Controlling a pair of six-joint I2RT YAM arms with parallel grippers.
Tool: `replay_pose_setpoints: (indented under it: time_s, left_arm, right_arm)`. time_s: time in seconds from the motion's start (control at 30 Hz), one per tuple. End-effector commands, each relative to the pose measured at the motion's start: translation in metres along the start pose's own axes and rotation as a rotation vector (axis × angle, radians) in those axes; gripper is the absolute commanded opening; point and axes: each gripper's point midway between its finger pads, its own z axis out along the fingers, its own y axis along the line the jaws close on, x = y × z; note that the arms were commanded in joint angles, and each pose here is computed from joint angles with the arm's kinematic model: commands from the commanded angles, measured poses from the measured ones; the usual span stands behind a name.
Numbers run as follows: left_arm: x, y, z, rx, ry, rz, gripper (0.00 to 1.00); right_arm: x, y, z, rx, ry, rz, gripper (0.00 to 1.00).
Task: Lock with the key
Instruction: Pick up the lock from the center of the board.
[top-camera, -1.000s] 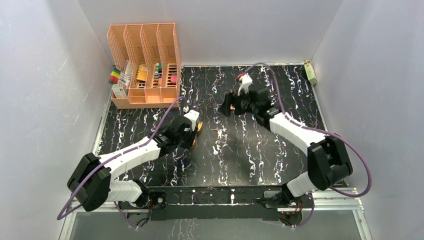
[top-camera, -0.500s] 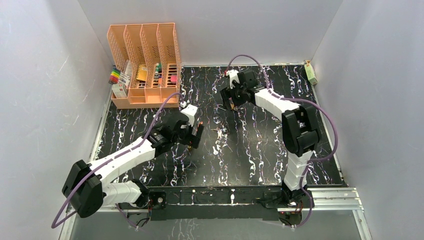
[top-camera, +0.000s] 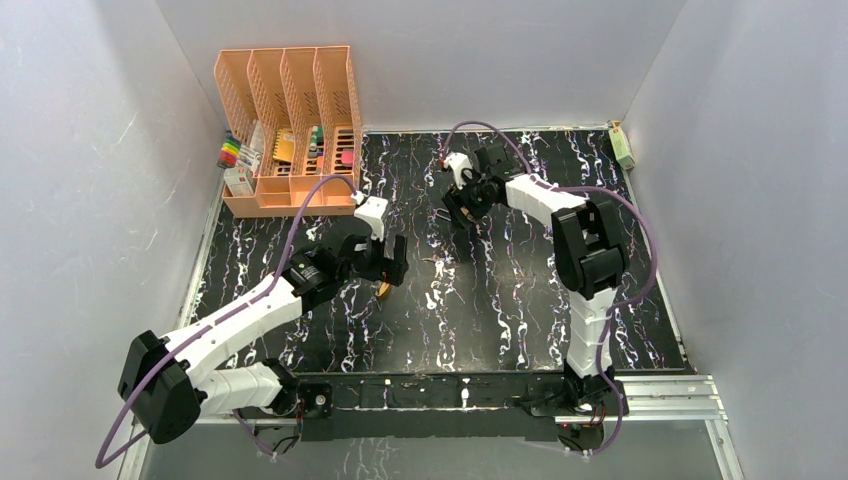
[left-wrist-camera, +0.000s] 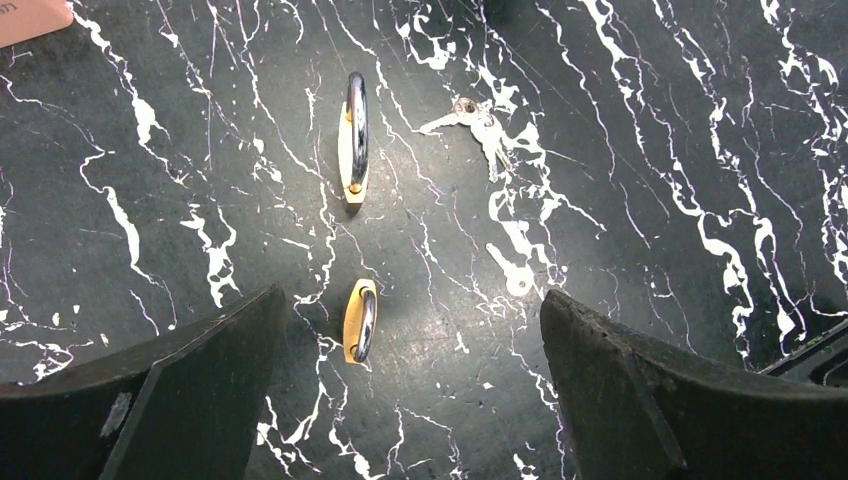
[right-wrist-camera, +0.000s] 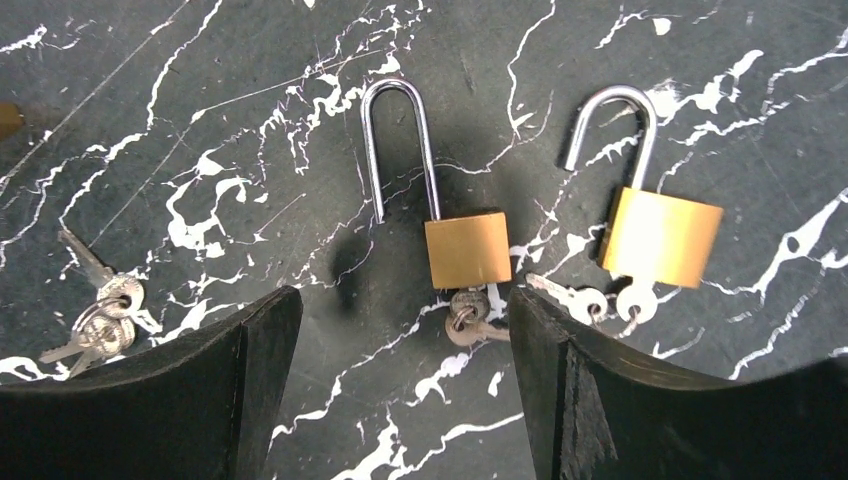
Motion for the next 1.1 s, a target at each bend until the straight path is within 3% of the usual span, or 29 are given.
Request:
replay_pose_setpoints:
  time_s: [0.0,0.2,0.53,0.77,0.93,1.07]
  left_arm:
    - [-0.031,-0.009,-0.005,0.017,-0.091,-0.034,0.98]
    - [-0.045,-0.011,-0.003,0.012,-0.128,-0.044,0.98]
    - [-0.045,-0.005,-0.005,-0.016,-0.135,-0.03,0.98]
    - [-0.051,-0.003,-0.009,-0.025,-0.152,-0.021,0.98]
    - [-0.061,-0.006,-0.011,-0.018,-0.172,-0.018,0.98]
    - [-0.076,-0.02,-0.013,0.049,-0.18,0.015,0.98]
  right_arm:
    - [-0.015,-0.008,0.009,-0.037,-0.081,-0.074,0.83]
    - [-0.013,-0.017,0.025,-0.041,-0.097,-0.094,0.81]
    - [0.001,-0.024,0.033,-0.016,-0.071,-0.09,0.66]
    - [0.016,-0.029,0.03,0.022,-0.009,-0.1,0.41]
    - [0.027,-0.026,0.019,0.091,0.005,-0.026,0.02]
    - [-0.002,-0.004,-0.015,0.046,-0.096,0.053,0.0]
